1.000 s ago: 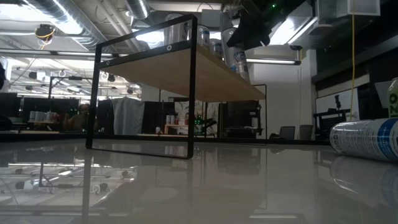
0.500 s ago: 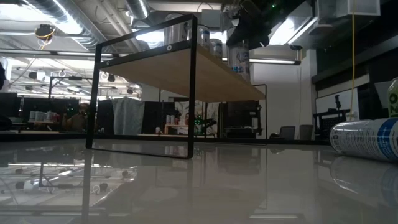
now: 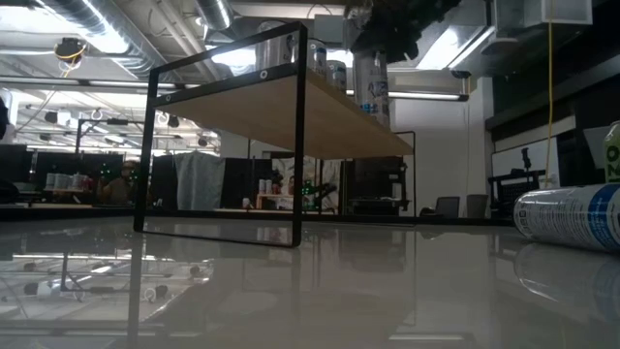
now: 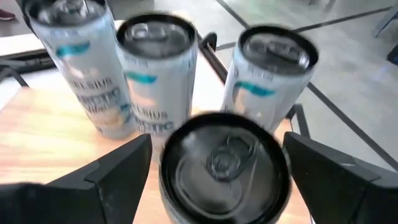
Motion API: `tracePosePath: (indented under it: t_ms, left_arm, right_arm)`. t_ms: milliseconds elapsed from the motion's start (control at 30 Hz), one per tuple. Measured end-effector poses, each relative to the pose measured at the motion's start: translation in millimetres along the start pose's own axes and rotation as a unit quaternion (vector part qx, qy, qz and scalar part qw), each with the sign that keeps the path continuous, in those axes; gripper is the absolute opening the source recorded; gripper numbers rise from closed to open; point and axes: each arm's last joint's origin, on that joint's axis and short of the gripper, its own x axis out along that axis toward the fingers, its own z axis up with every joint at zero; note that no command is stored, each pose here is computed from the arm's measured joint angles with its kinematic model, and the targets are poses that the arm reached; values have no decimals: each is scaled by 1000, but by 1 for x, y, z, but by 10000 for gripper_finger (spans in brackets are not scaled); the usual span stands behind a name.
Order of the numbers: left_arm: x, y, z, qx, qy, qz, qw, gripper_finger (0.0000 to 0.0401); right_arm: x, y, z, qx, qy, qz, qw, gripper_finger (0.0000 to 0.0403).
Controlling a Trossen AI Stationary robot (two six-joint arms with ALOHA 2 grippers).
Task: Place canned beverage on shelf
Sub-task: Adjust the soda can on the shelf, then put the white soda can on the shelf
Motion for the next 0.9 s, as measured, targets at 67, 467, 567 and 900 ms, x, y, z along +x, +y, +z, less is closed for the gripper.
tracePosePath:
  t_ms: [67, 467, 567, 900]
  left_arm:
    - [0, 0, 0, 0, 0, 0, 1000, 299]
    - [-1, 0, 0, 0, 2, -3, 1000, 299]
    - [-9, 2, -1, 16, 8, -1, 1000, 299]
    - [-73, 9, -15, 92, 59, -6, 994, 299]
  right_arm:
    - [-3, 0, 5, 1, -7, 0, 1000, 353]
    - [-42, -4, 44, 2, -17, 0, 1000, 353]
    - [-58, -5, 51, 3, 8, 5, 1000, 353]
    - [-96, 32, 52, 55, 86, 79, 992, 353]
